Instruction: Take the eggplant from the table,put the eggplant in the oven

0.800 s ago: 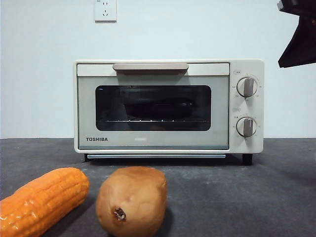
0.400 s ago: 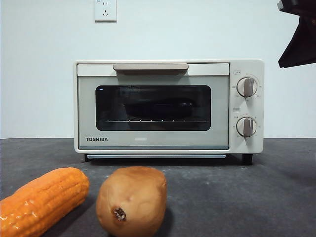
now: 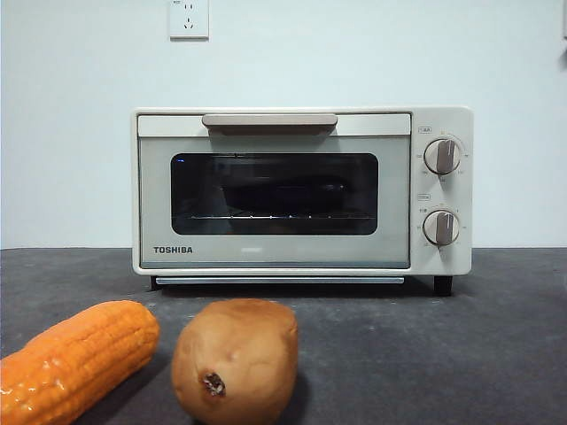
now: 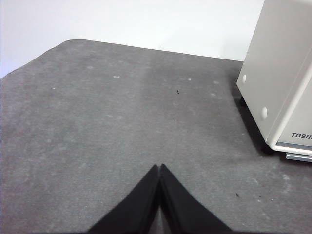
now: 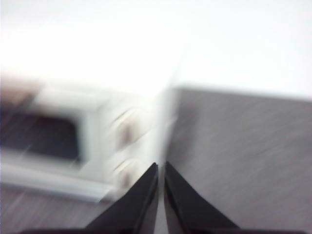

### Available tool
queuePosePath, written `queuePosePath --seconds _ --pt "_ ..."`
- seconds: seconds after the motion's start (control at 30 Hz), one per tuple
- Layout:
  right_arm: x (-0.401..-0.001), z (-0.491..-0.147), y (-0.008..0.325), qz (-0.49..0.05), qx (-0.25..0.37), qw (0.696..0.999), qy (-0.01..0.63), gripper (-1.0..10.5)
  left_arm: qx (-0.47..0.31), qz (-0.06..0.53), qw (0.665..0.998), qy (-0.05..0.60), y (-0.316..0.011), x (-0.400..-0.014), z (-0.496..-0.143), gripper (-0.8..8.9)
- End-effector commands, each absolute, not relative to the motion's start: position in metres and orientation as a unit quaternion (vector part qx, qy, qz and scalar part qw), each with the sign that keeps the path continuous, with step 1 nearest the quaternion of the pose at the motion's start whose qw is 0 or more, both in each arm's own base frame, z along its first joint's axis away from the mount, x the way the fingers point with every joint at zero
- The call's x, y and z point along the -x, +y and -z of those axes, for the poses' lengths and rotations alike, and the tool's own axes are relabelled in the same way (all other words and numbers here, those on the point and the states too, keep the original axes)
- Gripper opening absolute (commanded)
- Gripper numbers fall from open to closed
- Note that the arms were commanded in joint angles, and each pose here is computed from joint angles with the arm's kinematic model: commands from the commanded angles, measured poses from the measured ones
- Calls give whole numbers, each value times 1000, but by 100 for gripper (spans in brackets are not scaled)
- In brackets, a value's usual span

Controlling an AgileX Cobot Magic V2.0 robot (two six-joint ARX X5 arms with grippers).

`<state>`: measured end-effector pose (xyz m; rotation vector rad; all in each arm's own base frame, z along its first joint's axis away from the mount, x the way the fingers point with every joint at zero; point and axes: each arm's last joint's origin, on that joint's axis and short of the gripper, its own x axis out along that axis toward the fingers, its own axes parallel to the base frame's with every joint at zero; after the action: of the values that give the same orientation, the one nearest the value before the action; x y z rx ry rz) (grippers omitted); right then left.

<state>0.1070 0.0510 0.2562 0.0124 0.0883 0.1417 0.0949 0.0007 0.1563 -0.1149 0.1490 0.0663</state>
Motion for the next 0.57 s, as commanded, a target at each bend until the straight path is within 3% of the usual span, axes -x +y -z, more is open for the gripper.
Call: queuePosePath --seconds 0.03,0.27,0.57 --pt "-99 -264 36 -34 -6 999 -2 3 54 -34 994 90 1 -96 -147 4" --pt "-95 -249 7 35 -10 999 -27 3 54 -34 994 90 1 -96 -147 4" --pt "-96 -191 -3 -18 -31 999 10 3 54 -34 994 90 1 -96 -147 4"
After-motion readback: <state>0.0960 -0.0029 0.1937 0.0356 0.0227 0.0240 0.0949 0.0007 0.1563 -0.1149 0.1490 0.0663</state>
